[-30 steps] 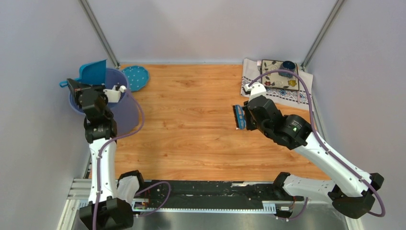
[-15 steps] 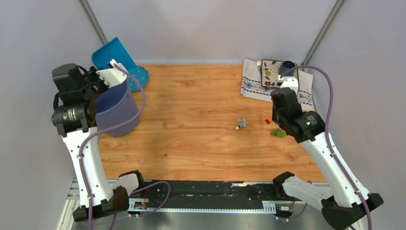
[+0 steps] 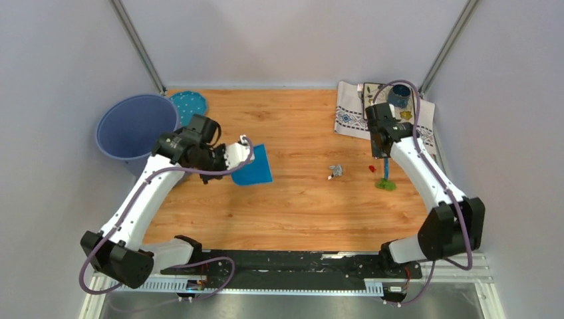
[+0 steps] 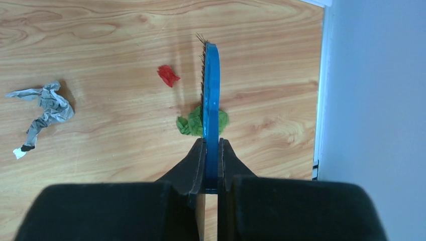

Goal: Sweep away the paper scraps from the table

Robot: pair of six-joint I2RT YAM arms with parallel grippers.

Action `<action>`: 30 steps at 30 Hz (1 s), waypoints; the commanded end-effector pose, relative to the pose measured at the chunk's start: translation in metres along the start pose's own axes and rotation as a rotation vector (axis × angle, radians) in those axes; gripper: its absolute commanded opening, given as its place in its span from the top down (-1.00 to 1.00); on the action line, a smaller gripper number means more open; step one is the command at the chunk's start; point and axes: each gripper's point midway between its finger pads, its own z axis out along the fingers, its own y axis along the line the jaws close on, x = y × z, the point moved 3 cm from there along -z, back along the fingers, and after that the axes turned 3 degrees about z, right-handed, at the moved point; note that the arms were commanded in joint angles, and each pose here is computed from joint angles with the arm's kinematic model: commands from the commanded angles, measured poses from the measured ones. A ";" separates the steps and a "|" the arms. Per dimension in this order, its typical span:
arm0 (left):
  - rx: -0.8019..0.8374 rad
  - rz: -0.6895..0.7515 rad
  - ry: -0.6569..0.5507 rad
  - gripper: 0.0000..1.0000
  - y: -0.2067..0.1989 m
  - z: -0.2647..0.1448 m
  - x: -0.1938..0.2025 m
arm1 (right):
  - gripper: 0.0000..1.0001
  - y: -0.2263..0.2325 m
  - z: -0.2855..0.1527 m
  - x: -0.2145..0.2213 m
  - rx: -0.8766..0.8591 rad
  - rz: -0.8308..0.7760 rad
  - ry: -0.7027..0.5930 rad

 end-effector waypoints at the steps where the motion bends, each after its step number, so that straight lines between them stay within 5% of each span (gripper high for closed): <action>1: 0.111 -0.038 0.117 1.00 -0.034 0.039 0.023 | 1.00 0.021 0.015 -0.029 -0.074 -0.066 -0.035; 10: 0.140 0.013 0.313 1.00 -0.046 0.079 0.071 | 1.00 0.113 0.005 0.017 -0.290 -0.330 0.001; 17: 0.124 0.036 0.394 1.00 -0.048 0.086 0.091 | 1.00 0.188 -0.063 0.059 -0.631 -0.528 -0.034; 30: 0.173 0.016 0.413 1.00 -0.058 0.099 0.100 | 1.00 0.161 -0.152 0.003 -0.660 -0.350 -0.252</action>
